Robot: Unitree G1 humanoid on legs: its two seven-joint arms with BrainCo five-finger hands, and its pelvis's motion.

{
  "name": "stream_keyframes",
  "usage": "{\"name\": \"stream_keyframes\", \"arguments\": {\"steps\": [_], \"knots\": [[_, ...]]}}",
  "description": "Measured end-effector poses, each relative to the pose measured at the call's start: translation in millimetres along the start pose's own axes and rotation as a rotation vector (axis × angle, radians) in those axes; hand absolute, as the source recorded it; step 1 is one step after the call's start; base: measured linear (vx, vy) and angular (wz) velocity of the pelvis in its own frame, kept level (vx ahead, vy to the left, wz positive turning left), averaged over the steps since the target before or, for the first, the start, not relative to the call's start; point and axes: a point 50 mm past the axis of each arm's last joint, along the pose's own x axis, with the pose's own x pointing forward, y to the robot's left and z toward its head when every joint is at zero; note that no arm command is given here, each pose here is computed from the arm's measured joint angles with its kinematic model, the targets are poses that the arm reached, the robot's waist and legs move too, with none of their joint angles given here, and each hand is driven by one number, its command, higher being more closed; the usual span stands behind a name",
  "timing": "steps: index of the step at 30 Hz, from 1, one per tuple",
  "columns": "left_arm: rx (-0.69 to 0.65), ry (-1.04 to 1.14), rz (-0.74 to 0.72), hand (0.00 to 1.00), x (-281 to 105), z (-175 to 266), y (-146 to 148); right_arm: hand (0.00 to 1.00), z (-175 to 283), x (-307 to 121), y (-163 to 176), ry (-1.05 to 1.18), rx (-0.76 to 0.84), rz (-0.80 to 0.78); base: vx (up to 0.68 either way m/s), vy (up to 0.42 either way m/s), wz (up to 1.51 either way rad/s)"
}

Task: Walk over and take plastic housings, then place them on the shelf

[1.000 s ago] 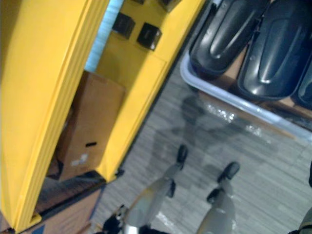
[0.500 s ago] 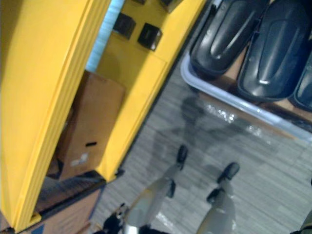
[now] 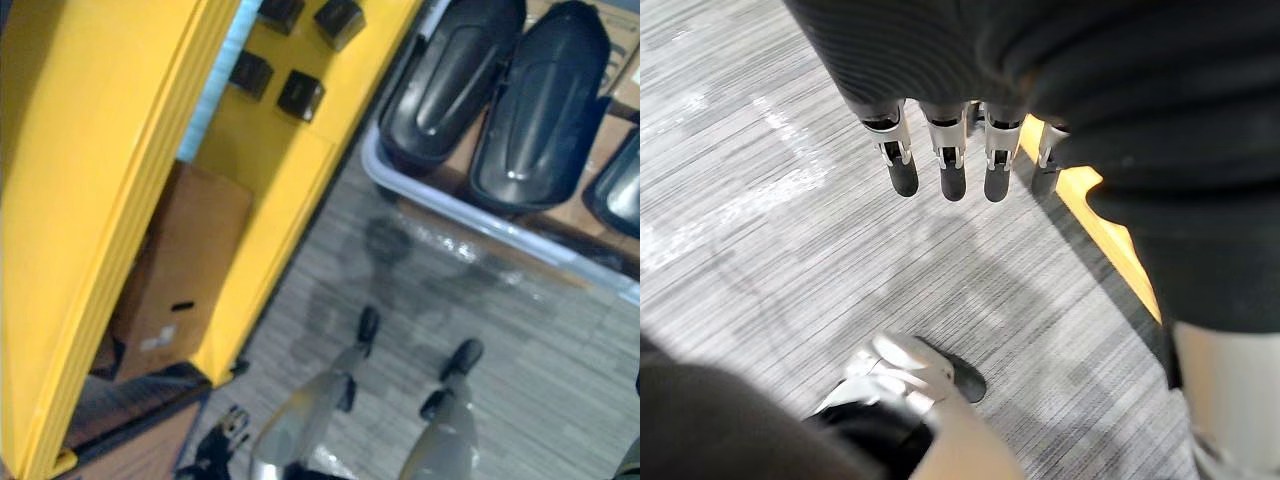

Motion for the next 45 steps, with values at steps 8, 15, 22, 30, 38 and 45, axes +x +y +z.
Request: {"name": "stream_keyframes", "arguments": {"steps": [8,15,22,30,38,45], "knots": [[0.052,-0.052,0.082,0.0,-0.7,13.2,13.8,1.0,-3.2,-11.9,32.4,-0.054,0.085,-0.018,-0.02,-0.051,-0.1],[0.039,-0.185,0.083,0.0,3.1,40.5,9.5,1.0,-14.3,-51.6,98.8,-0.108,0.212,0.015,0.04,-0.042,-0.05],[0.006,-0.429,-0.244,0.0,-9.3,106.3,-52.0,1.0,-16.7,-126.1,141.3,-0.264,0.382,0.028,0.02,-0.003,-0.13],[0.244,-0.742,-0.551,0.0,-52.3,186.5,-117.0,1.0,4.3,-153.9,121.3,-0.495,0.484,-0.05,0.03,0.008,0.0],[0.442,-0.837,-0.495,0.0,-56.8,229.4,-136.1,1.0,42.5,-182.1,112.6,-0.778,0.58,0.054,-0.02,0.002,-0.05],[0.526,-0.767,-0.423,0.0,-45.7,231.0,-139.4,1.0,52.4,-201.6,125.1,-0.853,0.595,0.174,-0.05,-0.001,-0.13]]}}
